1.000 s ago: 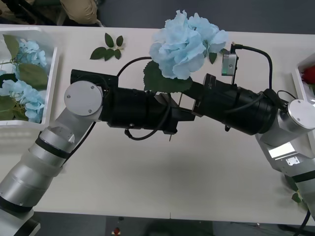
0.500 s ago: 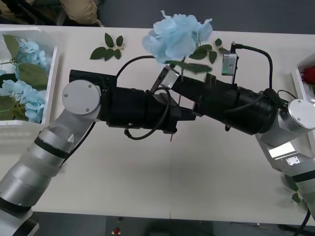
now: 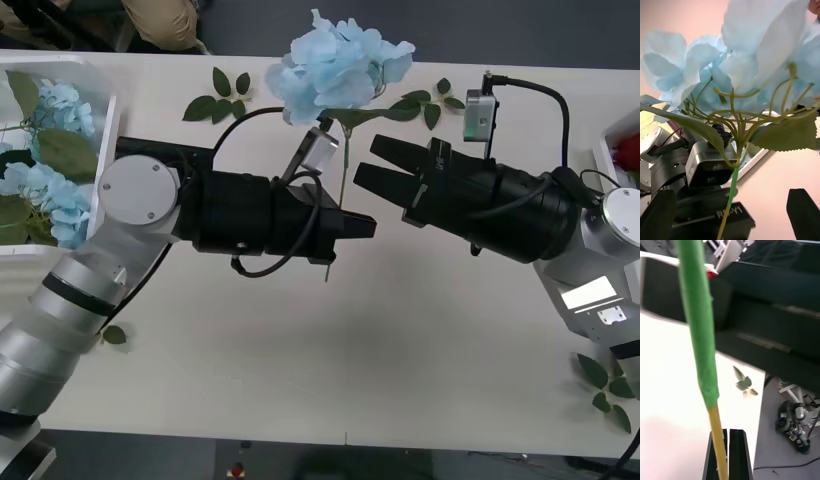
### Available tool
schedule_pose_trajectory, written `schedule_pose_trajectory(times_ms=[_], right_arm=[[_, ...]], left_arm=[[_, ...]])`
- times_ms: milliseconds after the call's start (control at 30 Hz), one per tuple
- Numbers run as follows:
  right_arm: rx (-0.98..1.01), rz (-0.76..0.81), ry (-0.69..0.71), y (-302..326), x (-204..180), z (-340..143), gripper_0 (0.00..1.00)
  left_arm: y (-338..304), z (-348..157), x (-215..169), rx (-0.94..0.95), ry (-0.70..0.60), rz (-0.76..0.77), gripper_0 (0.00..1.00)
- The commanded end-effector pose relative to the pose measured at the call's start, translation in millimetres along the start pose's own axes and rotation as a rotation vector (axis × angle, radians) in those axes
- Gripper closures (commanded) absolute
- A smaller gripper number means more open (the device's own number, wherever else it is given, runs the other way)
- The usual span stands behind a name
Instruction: Put the red flowers into the right box and the blue flowers into the left box
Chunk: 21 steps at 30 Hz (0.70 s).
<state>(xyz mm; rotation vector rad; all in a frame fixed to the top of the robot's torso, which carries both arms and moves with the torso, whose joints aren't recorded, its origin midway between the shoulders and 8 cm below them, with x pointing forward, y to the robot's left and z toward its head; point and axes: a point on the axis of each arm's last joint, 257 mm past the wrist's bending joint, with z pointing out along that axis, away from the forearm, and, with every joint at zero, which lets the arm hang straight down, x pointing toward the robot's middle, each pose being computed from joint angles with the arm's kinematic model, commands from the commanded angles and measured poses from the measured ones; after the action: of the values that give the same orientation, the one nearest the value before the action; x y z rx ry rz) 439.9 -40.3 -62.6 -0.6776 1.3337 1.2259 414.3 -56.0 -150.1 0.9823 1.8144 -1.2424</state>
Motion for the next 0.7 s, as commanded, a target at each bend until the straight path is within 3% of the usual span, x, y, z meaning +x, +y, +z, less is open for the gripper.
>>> schedule_pose_trajectory(times_ms=[33,133,367,500,700], right_arm=[[-0.026,-0.085,-0.001,8.4,-22.6,-3.2,0.13],[-0.022,-0.092,0.012,6.0,-23.5,-8.8,0.13],[-0.017,-0.123,0.090,-1.2,-23.1,-35.0,0.11],[-0.038,-0.109,0.141,-2.0,-19.1,-53.1,0.11],[-0.078,-0.083,0.251,-5.1,1.8,-86.8,0.11]], left_arm=[[31.0,-42.7,-5.9,-0.092,0.037,0.069,1.00],[53.4,-73.6,0.9,-0.160,0.078,0.077,1.00],[118.9,-197.9,20.0,-0.347,0.203,-0.016,1.00],[143.0,-282.7,21.4,-0.443,0.212,-0.121,1.00],[156.7,-392.1,5.4,-0.656,0.297,-0.114,1.00]])
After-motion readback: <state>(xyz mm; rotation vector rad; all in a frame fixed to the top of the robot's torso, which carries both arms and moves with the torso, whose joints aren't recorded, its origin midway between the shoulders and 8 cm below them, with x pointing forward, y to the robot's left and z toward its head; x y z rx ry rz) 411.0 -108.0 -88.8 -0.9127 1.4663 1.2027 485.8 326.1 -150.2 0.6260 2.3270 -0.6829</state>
